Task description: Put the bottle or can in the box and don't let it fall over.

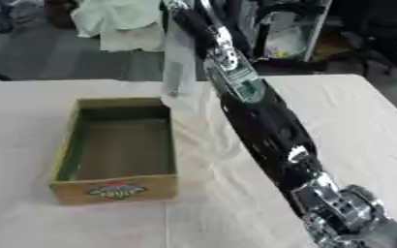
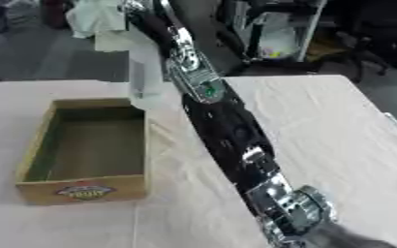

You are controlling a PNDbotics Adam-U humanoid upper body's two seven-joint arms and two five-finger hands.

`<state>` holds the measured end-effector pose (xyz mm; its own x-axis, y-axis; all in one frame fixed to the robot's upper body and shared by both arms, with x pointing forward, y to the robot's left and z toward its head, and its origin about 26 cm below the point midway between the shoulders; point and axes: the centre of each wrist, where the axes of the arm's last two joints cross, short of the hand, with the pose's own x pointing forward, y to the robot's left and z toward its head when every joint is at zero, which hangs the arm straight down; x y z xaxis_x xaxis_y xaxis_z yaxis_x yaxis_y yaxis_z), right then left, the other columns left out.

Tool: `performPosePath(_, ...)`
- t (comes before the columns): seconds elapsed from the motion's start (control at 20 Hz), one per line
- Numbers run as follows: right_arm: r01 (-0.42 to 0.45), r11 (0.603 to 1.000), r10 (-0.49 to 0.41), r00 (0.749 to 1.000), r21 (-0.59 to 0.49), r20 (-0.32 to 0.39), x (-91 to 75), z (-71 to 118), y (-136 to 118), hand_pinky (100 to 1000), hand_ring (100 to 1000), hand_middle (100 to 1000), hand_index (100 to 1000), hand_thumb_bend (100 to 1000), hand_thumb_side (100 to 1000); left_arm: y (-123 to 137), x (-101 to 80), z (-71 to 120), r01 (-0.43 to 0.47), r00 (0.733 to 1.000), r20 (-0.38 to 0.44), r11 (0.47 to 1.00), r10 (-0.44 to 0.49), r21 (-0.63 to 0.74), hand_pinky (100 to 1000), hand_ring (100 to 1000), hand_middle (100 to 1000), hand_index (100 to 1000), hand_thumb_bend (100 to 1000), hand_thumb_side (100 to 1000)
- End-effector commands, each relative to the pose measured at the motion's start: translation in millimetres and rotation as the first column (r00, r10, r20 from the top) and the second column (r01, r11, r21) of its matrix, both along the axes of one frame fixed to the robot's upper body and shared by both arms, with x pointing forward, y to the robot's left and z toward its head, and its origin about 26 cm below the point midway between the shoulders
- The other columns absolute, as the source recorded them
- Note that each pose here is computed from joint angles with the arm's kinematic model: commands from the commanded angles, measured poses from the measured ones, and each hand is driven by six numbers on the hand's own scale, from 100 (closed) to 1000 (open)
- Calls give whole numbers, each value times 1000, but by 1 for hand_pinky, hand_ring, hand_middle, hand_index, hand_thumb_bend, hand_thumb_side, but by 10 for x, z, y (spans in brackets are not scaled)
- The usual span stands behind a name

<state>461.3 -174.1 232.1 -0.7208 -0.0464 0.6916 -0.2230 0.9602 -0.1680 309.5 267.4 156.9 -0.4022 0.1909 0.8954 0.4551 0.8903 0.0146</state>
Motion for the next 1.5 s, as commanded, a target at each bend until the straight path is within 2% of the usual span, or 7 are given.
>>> performPosePath(0.05,26,1000,-26,999,12,38,-12,84,56,130,198,268,217,100,470,3,5,92,-22,1000,17,999,23,-35,1000,1000,1000,789,162,800)
performPosePath(0.45,50,996,-53,998,67,42,-29,49,151,136,203,272,222,100,470,-72,33,185,-49,999,3,989,50,-138,1000,1000,1000,790,201,802)
performPosePath(0.8,72,990,-71,997,123,-14,-45,-85,204,192,268,338,281,100,470,-115,53,266,-82,997,-13,975,81,-205,1000,1000,1000,796,215,805)
performPosePath(1.0,108,986,-100,993,126,-65,-28,-212,199,311,367,439,371,100,470,-115,62,290,-124,992,-26,965,121,-233,1000,1000,1000,805,228,815)
performPosePath(1.05,113,987,-104,991,117,-79,-21,-259,201,340,388,460,387,100,389,-114,65,297,-140,990,-32,960,137,-242,1000,1000,1000,805,218,829)
performPosePath(1.1,114,988,-105,991,107,-88,-15,-300,203,369,406,477,399,100,470,-116,65,303,-154,988,-35,956,150,-249,1000,1000,1000,807,229,815)
performPosePath(1.5,57,998,-51,982,26,-181,32,-706,207,641,605,687,504,100,470,-119,59,323,-233,972,-51,933,228,-274,1000,1000,1000,828,236,818)
